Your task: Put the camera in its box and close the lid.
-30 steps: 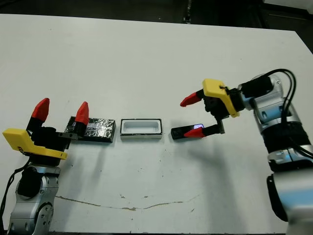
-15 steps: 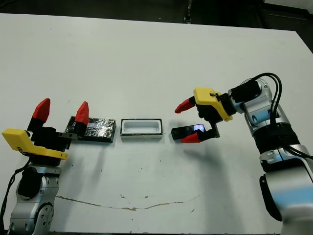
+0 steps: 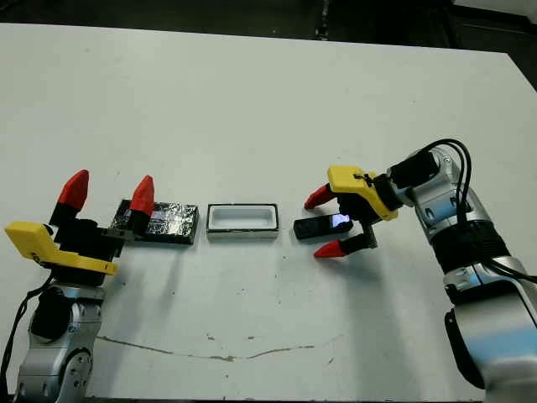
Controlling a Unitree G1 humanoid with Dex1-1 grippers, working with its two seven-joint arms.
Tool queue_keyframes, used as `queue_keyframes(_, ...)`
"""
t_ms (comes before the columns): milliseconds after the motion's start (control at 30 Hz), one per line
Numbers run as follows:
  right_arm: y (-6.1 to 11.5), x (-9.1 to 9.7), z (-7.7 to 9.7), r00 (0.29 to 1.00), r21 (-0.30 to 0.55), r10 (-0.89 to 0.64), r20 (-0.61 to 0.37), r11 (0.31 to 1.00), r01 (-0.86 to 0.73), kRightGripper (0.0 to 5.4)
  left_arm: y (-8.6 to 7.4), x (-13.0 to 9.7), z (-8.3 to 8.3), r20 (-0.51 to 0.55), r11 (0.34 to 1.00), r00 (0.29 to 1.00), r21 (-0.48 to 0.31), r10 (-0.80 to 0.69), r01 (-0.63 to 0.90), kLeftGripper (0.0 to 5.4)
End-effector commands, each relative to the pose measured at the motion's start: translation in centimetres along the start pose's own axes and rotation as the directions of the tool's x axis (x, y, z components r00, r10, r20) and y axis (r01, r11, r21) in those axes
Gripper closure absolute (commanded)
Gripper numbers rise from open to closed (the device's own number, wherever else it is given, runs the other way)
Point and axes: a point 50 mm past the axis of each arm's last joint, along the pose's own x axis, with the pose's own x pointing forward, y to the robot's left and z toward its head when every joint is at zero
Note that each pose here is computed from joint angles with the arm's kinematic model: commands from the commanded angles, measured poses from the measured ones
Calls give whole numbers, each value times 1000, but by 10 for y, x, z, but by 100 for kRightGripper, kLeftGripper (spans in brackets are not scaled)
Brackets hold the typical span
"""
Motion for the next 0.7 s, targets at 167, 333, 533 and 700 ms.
queue_keyframes(167, 6, 10, -10, 1000, 52, -26, 13, 998, 26, 158, 1, -3, -4, -21, 1000, 1000, -2, 10, -10, 0)
queue_keyframes(333, 6, 11, -12, 998, 79, -55, 32, 995, 53, 232, 1, -3, -4, -23, 1000, 1000, 0, 12, -12, 0)
queue_keyframes(533, 7, 11, -11, 995, 44, -81, 58, 996, 78, 321, 0, -4, -4, -23, 1000, 1000, -5, 8, -8, 0)
queue_keyframes(700, 8, 11, -12, 992, 36, -83, 94, 996, 80, 376, 1, -3, -4, -21, 1000, 1000, -3, 9, -9, 0)
